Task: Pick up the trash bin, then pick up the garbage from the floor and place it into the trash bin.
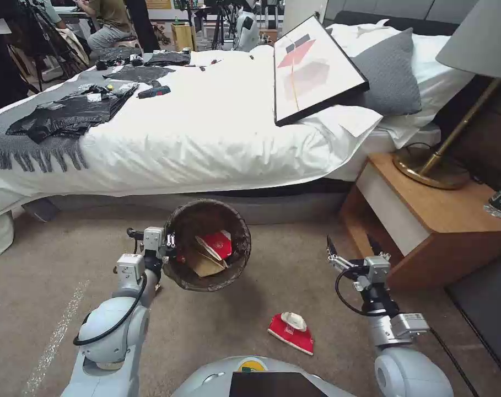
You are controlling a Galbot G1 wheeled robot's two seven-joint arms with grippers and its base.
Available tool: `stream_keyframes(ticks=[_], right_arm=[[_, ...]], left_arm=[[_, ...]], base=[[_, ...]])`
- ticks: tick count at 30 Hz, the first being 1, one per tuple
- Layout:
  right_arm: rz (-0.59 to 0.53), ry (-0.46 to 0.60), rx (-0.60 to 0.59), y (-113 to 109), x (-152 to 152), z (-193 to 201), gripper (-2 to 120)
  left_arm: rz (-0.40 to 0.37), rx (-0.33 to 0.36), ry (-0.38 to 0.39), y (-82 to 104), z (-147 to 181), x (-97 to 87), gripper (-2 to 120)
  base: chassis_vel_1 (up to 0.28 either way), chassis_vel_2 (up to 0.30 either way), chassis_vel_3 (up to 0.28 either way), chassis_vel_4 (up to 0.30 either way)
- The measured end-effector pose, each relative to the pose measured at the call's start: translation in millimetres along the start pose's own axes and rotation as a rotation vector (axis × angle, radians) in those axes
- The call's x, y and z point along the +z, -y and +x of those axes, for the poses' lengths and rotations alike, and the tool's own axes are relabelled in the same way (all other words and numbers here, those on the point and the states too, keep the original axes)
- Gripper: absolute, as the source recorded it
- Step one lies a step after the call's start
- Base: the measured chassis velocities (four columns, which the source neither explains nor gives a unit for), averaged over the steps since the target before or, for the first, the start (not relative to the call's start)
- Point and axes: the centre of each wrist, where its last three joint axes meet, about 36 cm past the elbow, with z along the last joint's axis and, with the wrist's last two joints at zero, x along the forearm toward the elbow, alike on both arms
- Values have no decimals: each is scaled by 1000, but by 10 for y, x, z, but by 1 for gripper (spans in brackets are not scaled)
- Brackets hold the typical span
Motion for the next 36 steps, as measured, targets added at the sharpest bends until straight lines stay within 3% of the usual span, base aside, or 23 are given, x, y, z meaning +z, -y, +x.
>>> stream_keyframes(ticks=[36], right_arm=[[13,-17,-31,1,68,-65,100]], left_arm=[[1,-2,-1,-10,-26,19,3]], base=[[30,-28,-31,30]])
